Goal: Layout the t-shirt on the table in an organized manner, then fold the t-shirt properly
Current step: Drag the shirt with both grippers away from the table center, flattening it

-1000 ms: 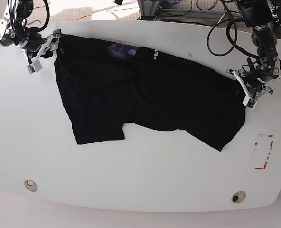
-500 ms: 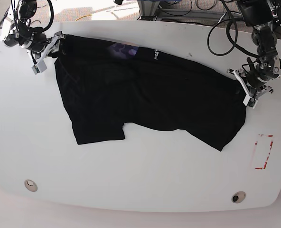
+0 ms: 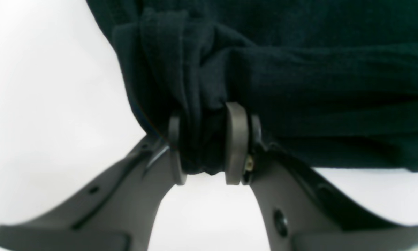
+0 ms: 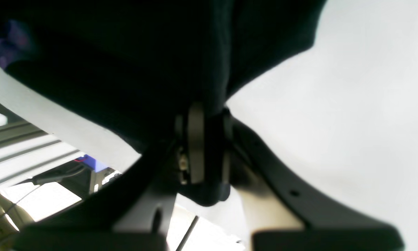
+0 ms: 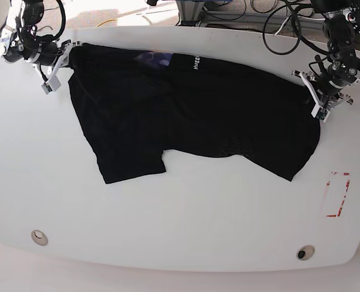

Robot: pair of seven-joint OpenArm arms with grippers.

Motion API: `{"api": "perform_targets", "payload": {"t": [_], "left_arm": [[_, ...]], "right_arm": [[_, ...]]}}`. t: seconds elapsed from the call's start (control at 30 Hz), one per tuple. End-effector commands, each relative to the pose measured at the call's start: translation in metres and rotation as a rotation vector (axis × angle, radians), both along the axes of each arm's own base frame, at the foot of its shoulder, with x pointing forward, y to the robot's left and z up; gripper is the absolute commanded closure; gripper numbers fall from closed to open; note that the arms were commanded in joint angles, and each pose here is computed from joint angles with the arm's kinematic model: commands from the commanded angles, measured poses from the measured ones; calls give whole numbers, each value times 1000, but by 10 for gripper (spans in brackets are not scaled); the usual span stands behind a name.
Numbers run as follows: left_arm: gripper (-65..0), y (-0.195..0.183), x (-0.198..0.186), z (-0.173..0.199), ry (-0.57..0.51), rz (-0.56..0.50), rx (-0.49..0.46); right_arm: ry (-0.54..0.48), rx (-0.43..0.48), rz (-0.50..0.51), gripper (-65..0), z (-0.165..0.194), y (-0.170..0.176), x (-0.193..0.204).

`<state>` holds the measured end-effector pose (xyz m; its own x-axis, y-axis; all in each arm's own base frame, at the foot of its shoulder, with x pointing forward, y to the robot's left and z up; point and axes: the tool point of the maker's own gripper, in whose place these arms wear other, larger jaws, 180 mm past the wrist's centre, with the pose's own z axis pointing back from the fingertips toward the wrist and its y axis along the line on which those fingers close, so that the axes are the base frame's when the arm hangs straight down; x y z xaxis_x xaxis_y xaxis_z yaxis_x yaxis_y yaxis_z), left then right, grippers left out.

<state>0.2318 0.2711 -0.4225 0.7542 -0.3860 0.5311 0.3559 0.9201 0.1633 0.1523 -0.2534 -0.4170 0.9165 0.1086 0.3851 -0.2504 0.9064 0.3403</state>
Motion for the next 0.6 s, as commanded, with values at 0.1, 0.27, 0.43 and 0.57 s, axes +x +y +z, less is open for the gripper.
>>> {"api": "perform_targets", "payload": {"t": [0.1,0.27,0.43,0.57], "left_arm": [[-138,14,-49,-18,163,-1,93],[-140,8,-68,-18,170,34,78],[-143,0,-87,-18,187,32,73],[-144,-8,-104,-17,202,35,67]], "right_arm": [[-15,-86,33,-40,15,-28,9],[-9,-120,48,-40,20,-39,9],[2,-124,52,-40,19,-40,6],[38,-125,60,-40,15,-39,-5]]}}
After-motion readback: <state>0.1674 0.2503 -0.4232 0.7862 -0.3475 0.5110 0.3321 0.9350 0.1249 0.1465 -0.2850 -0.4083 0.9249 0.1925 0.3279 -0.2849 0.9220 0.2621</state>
